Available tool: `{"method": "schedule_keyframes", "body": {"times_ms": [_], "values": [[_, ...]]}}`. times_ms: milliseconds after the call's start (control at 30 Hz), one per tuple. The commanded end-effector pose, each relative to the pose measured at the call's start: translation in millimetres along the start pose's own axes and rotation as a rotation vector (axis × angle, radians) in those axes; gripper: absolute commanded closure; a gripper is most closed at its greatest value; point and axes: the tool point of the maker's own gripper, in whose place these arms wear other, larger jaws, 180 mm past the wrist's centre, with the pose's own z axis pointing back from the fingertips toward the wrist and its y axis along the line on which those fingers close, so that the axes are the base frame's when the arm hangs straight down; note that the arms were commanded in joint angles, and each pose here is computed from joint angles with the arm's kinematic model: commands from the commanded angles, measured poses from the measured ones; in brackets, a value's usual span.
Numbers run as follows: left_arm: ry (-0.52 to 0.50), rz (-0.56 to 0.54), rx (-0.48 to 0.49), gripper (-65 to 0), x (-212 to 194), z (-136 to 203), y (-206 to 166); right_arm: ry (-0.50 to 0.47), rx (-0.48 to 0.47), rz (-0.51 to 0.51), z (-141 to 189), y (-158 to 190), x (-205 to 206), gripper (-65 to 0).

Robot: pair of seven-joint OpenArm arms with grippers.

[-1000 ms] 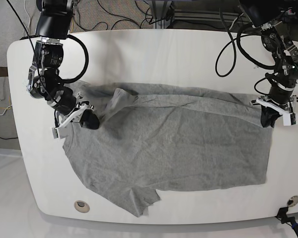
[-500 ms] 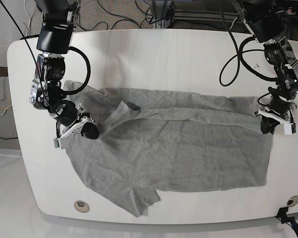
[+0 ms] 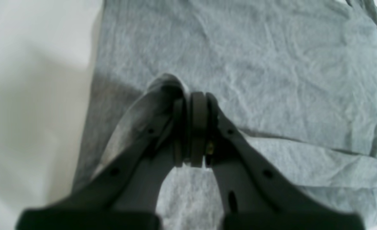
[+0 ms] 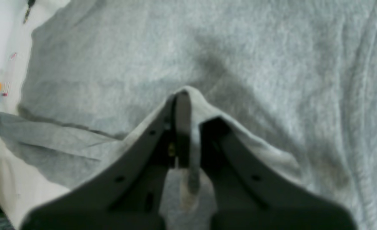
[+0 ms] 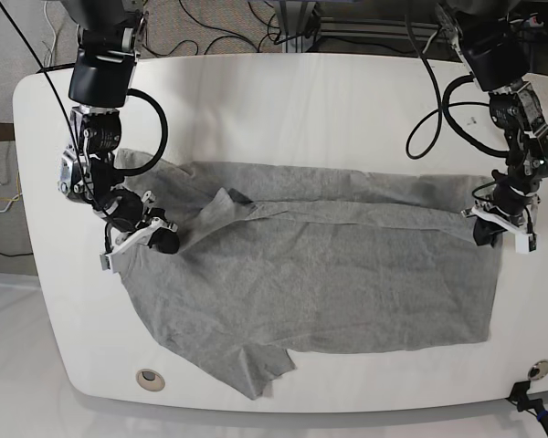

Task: Fold the T-shirt properly
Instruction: 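Swing both grippers forward, laying the held edge over the shirt, then open both grippers and raise them off the folded edge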

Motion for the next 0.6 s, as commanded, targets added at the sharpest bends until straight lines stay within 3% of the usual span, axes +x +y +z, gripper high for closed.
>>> {"method": "schedule_keyframes", "body": {"times_ms": [0,133,233,333,467,567], "values": [[-0.058,-0.015,0.002,0.0,24,2,7,-0.073,0.001,0.057,4,5,35,0.0],[-0.062,-0.014,0.002,0.0,27,1,7,-0.06,-0.019,0.084,-2,6,34,0.0],[-0.08,-0.013,0.005,-16.3,30,2,8,-0.064,-0.029,0.103,-4,8,40,0.0],[-0.1,-0.019,0.011,-22.7,32,2,9,-0.069,-0.033,0.099,-5,9,43,-0.3],[-0.078,-0.094,0.065,-27.6,30,2,18,-0.103,-0.033,0.114,-3,10,57,-22.3],[-0.132,-0.148,0.085,-30.9,45,8,17,-0.094,-0.089,0.169,3,-1,62,-37.8]]}}
